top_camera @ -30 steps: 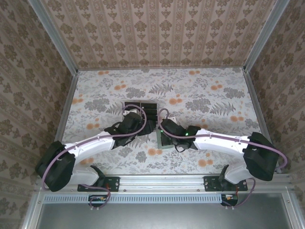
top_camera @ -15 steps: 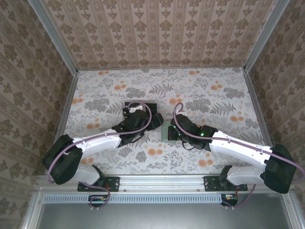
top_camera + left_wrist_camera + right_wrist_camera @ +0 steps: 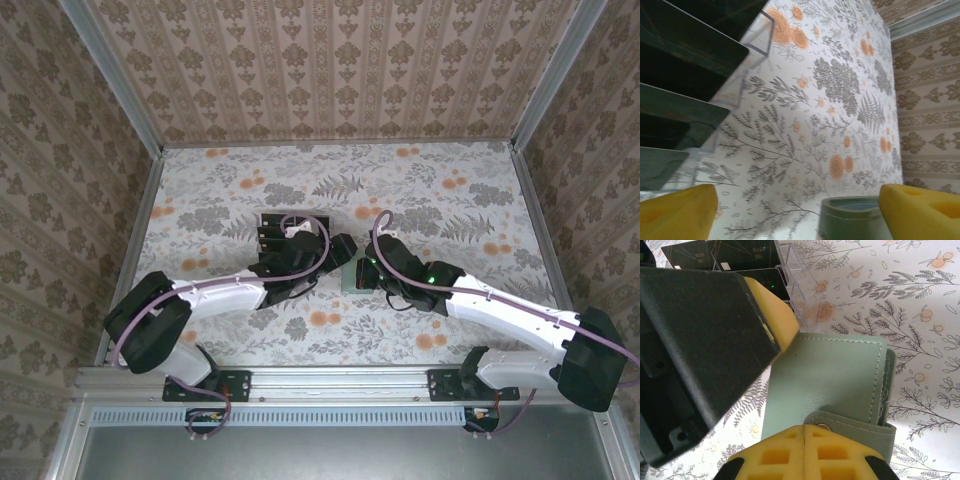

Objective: Put the credit cards into the card holder
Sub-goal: Pass the card holder, then open the button on the card holder.

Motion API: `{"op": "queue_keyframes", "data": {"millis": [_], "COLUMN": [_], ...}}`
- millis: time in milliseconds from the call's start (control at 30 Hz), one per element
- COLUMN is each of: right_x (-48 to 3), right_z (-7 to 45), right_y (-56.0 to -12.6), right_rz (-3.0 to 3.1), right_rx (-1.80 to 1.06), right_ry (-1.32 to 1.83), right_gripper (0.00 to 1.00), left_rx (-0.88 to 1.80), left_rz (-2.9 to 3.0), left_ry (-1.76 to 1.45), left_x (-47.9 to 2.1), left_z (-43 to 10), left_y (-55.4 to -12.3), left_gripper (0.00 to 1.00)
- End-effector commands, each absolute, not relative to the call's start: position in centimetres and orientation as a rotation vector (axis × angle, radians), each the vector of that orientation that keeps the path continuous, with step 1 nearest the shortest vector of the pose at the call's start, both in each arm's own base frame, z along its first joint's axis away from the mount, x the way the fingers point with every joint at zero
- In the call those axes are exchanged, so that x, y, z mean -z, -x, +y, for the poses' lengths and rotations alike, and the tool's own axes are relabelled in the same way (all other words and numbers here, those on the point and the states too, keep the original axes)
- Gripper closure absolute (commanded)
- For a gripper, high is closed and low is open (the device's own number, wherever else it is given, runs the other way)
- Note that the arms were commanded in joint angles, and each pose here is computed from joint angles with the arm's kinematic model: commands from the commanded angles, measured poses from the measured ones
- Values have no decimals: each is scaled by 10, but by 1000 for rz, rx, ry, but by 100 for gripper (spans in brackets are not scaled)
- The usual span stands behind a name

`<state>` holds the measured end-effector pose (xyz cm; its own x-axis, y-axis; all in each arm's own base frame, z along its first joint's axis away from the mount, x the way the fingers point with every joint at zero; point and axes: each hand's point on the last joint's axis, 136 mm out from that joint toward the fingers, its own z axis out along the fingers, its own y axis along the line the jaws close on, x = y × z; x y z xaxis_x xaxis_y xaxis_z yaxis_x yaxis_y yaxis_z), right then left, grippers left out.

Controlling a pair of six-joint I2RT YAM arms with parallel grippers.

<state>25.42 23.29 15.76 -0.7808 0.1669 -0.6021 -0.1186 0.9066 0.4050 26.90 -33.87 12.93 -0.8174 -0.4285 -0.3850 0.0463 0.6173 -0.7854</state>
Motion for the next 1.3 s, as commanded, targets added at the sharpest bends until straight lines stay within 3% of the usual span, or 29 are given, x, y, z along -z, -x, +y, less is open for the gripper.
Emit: {"op": "queue_keyframes", "data": {"millis": [0,167,233,300,433,667,800,867,967,1133,1267], "right_x": [-168,-165,-162,-158,-148,-128,-130,-136,-142,-143,-142], "right_z": [236,234,232,229,215,179,184,194,206,222,231], "right_y": [-260,-261,-261,-261,-263,-262,-260,-260,-261,-262,-267], "right_rz": [2359,2363,2367,2375,2391,2427,2427,2420,2411,2423,2425], "right_rx": [-614,-614,-610,-601,-555,-458,-527,-600,-657,-666,-663], "right_ry": [-48,-53,-59,-65,-102,-191,-190,-173,-154,-112,-101], "right_gripper": [100,100,100,100,100,100,100,78,59,45,43], "left_rx": [1245,1279,1291,1296,1281,1205,1190,1186,1186,1191,1194], "left_rz": [2220,2199,2190,2181,2163,2126,2099,2088,2083,2079,2079], "left_ry": [315,313,308,306,289,200,153,138,131,130,133], "left_x": [-152,-153,-153,-154,-153,-148,-148,-149,-150,-152,-152], "left_z": [-356,-365,-368,-370,-370,-361,-360,-360,-361,-362,-361], "left_y": [-271,-272,-272,-273,-276,-278,-277,-278,-279,-279,-279], "left_gripper": [14,31,43,58,100,100,100,100,100,100,100]}}
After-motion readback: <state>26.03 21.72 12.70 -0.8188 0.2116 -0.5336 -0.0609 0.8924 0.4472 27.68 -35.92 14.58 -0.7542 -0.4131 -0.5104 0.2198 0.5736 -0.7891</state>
